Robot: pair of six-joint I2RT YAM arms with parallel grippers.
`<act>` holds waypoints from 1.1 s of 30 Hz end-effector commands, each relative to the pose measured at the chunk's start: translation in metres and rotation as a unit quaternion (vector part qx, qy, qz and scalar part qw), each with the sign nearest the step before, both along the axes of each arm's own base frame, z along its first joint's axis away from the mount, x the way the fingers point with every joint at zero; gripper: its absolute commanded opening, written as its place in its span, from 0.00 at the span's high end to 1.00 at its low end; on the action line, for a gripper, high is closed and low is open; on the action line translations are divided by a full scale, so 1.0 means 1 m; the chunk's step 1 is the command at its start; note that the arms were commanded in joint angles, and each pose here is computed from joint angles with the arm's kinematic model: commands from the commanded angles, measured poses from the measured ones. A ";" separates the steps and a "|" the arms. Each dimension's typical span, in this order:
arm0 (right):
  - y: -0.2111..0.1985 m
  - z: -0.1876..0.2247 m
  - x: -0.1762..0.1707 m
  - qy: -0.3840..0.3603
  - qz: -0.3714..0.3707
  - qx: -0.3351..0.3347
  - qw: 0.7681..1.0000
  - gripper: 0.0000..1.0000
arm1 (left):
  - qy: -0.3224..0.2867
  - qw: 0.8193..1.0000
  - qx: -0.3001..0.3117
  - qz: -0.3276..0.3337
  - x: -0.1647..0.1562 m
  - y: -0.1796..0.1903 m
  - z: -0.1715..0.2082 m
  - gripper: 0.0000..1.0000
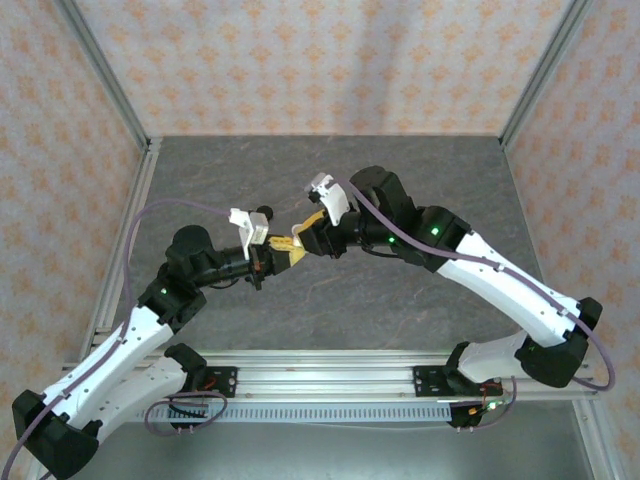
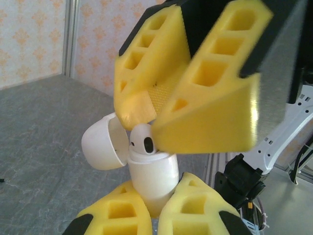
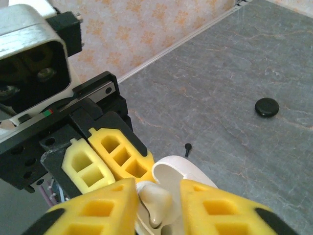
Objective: Insert the wireless bluetooth earbuds into the charging case
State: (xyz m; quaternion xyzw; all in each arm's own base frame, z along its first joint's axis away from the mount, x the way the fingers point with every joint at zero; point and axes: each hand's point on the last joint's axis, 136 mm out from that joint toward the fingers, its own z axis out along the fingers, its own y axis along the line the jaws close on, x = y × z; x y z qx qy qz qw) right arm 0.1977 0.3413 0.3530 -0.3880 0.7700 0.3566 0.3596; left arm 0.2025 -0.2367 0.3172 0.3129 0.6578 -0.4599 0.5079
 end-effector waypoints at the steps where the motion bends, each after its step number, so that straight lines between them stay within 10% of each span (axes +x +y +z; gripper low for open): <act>1: 0.001 0.007 0.001 0.009 -0.012 0.002 1.000 0.62 | -0.051 0.998 -0.018 -0.015 -0.007 -0.003 0.031 1.00; 23: -0.017 0.040 0.014 0.028 -0.095 0.016 0.995 0.52 | -0.048 0.999 -0.007 0.003 -0.004 0.001 0.022 1.00; 33: -0.083 0.026 0.061 0.037 -0.267 -0.007 0.963 0.52 | -0.048 0.999 0.003 0.020 -0.001 0.005 0.015 1.00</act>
